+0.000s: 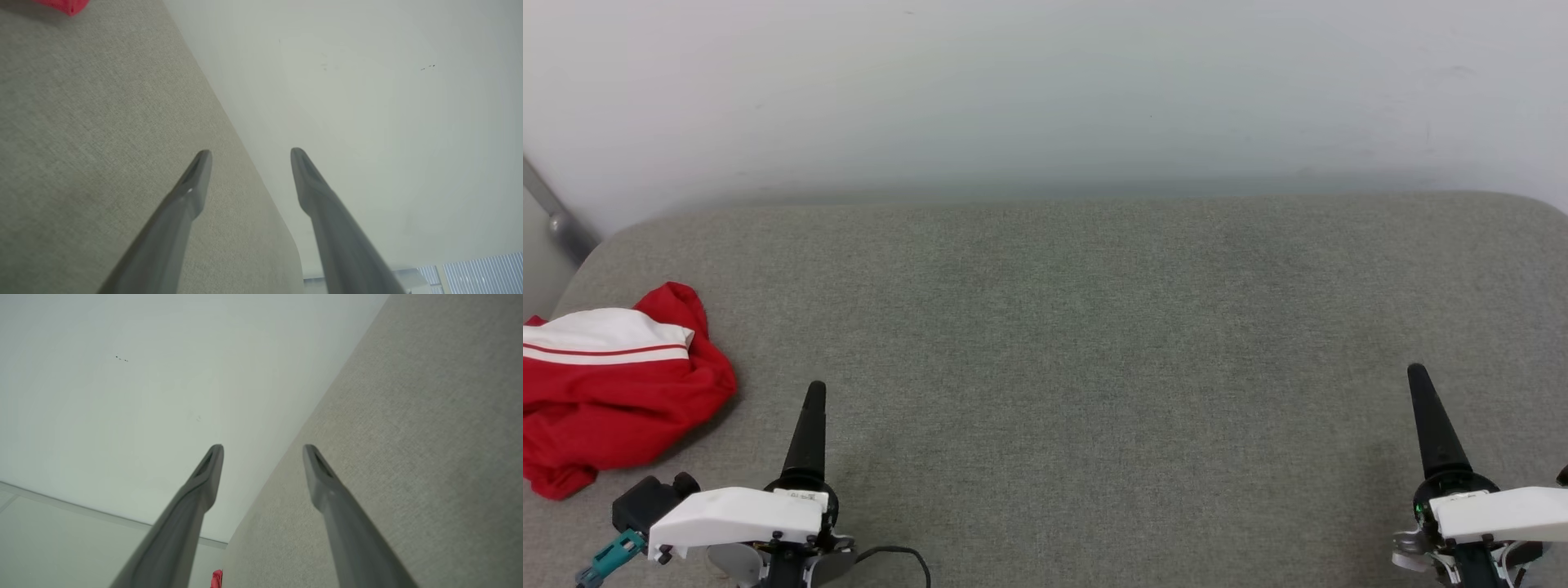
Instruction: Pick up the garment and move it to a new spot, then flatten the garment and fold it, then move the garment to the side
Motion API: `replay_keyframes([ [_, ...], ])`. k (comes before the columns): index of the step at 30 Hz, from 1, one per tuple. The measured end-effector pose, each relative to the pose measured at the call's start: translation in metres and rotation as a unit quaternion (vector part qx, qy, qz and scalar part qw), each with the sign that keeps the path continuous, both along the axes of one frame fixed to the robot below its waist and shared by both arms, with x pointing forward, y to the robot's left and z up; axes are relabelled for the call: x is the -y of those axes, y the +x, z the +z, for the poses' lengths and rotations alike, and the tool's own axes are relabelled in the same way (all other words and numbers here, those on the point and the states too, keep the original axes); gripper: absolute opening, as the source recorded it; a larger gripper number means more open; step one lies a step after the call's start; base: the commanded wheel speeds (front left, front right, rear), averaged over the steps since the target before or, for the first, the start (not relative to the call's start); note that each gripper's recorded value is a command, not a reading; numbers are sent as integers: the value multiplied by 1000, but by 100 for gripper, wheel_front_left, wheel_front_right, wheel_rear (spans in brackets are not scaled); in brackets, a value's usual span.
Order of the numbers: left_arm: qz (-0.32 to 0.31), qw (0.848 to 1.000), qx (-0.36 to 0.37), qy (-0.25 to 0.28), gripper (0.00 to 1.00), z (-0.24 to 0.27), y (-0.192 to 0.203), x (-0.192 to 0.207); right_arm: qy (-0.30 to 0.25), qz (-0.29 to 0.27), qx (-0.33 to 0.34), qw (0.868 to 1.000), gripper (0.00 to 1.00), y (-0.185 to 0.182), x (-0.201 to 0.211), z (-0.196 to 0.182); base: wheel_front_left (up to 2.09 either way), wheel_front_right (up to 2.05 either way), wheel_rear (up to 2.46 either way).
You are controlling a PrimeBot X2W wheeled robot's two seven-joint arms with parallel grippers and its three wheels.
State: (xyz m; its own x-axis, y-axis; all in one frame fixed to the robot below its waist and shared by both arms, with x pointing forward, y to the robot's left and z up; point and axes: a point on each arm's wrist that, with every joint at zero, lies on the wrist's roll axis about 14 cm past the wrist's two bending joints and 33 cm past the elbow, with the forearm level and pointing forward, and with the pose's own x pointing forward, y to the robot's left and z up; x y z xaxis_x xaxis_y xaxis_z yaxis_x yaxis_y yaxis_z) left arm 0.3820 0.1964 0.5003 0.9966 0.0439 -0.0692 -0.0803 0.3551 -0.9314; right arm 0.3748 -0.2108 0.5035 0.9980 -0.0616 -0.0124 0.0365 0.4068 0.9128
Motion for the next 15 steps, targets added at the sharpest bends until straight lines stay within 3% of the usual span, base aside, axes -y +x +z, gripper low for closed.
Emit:
replay_keyframes([
  [15,-8,986,-16,168,100,0,-2,12,-174,14,12,985,100,-5,-11,10,0,0,0],
])
